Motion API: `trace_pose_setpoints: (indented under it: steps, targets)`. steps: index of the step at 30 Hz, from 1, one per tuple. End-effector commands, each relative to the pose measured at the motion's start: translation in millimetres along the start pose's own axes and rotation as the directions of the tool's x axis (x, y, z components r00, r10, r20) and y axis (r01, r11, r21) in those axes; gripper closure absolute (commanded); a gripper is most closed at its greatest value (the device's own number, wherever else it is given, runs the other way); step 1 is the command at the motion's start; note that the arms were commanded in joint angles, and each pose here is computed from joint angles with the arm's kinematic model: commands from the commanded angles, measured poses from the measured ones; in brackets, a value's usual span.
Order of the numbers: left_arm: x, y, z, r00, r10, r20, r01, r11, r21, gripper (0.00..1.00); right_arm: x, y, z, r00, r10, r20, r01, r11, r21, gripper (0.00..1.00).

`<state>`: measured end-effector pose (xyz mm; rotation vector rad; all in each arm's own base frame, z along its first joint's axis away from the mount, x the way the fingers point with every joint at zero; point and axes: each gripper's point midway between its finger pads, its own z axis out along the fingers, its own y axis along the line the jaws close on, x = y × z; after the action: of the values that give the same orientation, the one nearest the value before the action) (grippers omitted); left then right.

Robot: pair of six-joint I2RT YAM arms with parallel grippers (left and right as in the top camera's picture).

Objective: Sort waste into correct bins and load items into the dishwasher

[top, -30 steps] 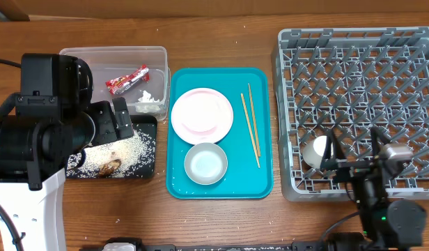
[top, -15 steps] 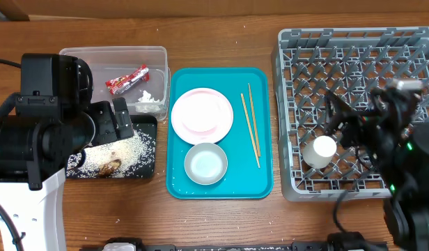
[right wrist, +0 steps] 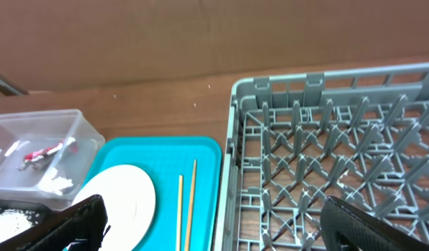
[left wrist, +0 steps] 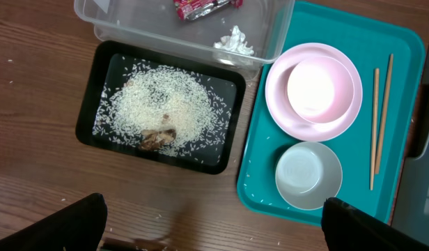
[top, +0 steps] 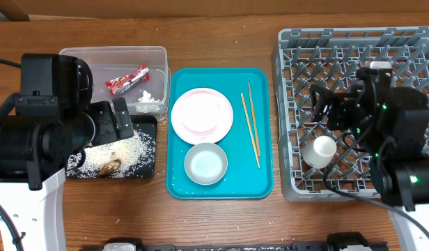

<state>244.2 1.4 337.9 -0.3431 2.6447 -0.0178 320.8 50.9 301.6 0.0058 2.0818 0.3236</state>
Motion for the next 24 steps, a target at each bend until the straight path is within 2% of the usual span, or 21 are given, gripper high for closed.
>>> trace_pose_setpoints:
  steps: [1, 5, 8, 12, 18, 21, 24]
  targets:
    - [0.1, -2.8, 1.4, 1.000, 0.000, -0.007, 0.000, 1.000, 0.007, 0.00, 1.9, 1.1, 9.4, 1.000, 0.001, -0.030, -0.001, 1.000, -0.004, 0.00]
    - [0.1, -2.8, 1.4, 1.000, 0.000, -0.007, 0.000, 1.000, 0.007, 0.00, 0.0, 8.0, 10.3, 1.000, 0.000, -0.027, -0.001, 0.999, -0.044, 0.00]
    - [0.1, -2.8, 1.4, 1.000, 0.000, -0.007, 0.000, 1.000, 0.007, 0.00, -12.1, 13.1, -5.1, 1.000, -0.010, 0.023, 0.011, 0.998, -0.054, 0.00]
    - [0.1, -2.8, 1.4, 1.000, 0.000, -0.007, 0.000, 1.000, 0.007, 0.00, -50.3, 25.3, -67.9, 0.973, -0.038, 0.226, 0.052, 0.997, -0.055, 0.00]
    - [0.1, -2.8, 1.4, 1.000, 0.000, -0.007, 0.000, 1.000, 0.007, 0.00, -84.9, 45.9, -159.8, 0.855, -0.065, 0.515, 0.123, 0.989, -0.079, 0.00]
    - [0.1, -2.8, 1.4, 1.000, 0.000, -0.007, 0.000, 1.000, 0.007, 0.00, -88.5, 50.5, -183.8, 0.815, -0.068, 0.576, 0.140, 0.987, -0.082, 0.00]
    - [0.1, -2.8, 1.4, 1.000, 0.000, -0.007, 0.000, 1.000, 0.007, 0.00, -87.7, 50.5, -184.3, 0.814, -0.068, 0.577, 0.140, 0.987, -0.082, 0.00]
